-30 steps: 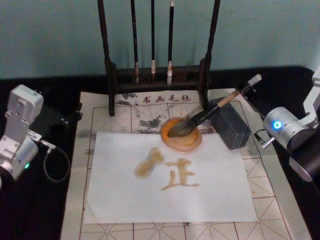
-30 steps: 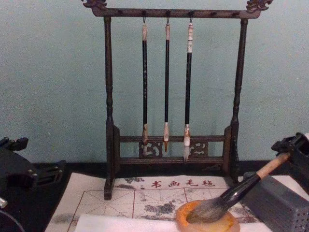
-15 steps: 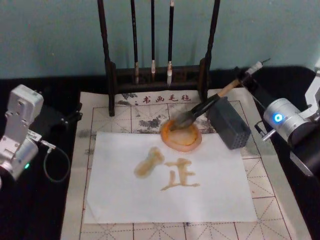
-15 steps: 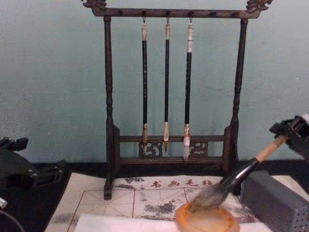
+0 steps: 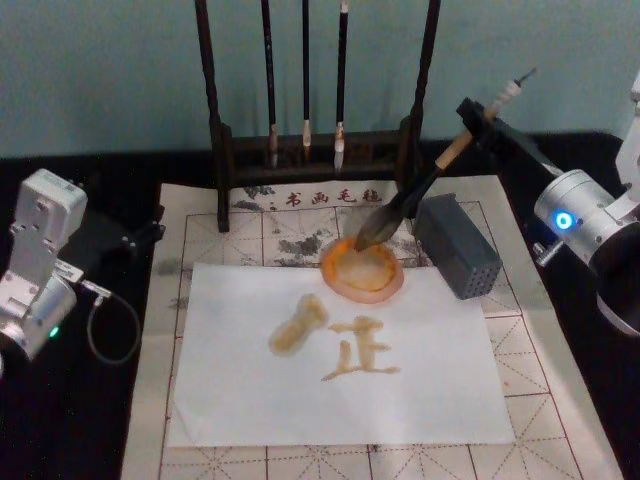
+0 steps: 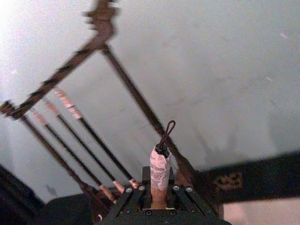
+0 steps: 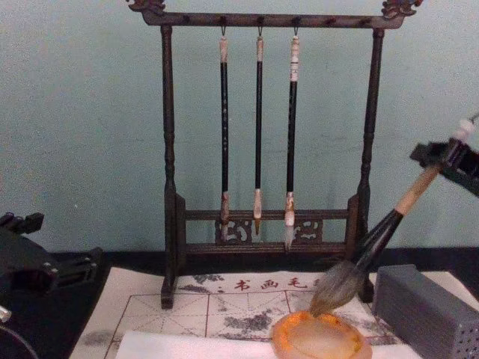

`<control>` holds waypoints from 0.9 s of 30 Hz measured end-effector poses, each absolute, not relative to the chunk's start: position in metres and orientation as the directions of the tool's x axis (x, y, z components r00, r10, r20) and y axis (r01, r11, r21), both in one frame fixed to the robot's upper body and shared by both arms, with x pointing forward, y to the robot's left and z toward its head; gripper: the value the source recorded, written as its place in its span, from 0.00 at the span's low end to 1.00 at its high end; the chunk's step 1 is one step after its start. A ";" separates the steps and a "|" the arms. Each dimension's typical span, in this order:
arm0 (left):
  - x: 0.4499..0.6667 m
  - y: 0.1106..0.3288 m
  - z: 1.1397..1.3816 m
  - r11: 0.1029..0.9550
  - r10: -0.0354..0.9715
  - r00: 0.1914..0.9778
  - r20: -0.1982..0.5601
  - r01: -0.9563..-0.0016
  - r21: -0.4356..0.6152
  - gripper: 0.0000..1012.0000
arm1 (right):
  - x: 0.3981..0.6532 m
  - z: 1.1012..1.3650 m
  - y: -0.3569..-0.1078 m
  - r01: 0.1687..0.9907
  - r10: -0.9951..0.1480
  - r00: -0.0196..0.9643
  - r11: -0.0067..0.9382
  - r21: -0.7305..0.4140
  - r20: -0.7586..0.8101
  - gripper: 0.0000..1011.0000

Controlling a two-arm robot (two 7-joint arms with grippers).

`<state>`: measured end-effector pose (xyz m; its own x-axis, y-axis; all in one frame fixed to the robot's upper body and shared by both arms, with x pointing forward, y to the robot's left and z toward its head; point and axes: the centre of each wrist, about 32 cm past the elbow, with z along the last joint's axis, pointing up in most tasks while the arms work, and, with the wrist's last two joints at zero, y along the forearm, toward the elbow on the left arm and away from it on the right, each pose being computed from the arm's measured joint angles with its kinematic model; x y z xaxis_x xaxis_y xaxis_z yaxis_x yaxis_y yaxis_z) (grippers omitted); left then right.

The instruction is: Pick up the brush from the inkstone, write on the paper, then place the brush back to its original position.

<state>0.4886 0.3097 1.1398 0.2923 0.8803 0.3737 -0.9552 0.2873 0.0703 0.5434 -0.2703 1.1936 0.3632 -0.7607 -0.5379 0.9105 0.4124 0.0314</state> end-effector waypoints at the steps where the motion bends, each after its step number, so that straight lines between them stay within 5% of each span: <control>1: 0.489 0.310 1.140 0.287 0.880 0.292 0.374 -0.955 0.070 0.99 | 0.543 1.195 -0.270 0.908 -0.764 0.373 0.418 0.036 -0.526 0.18; 14: 0.489 0.310 1.140 0.287 0.880 0.292 0.374 -0.955 0.070 0.99 | 0.523 1.202 -0.272 0.819 -0.799 0.573 0.557 0.135 -0.181 0.18; 27: 0.489 0.310 1.140 0.287 0.880 0.292 0.374 -0.955 0.070 0.99 | 0.516 1.203 -0.277 0.727 -0.741 0.670 0.669 0.157 0.052 0.18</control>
<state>0.4886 0.3097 1.1398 0.2923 0.8803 0.3737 -0.9553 0.2873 0.0703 0.5160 -0.2771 1.2029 0.6699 -0.7406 0.0516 0.7270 0.6685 0.1569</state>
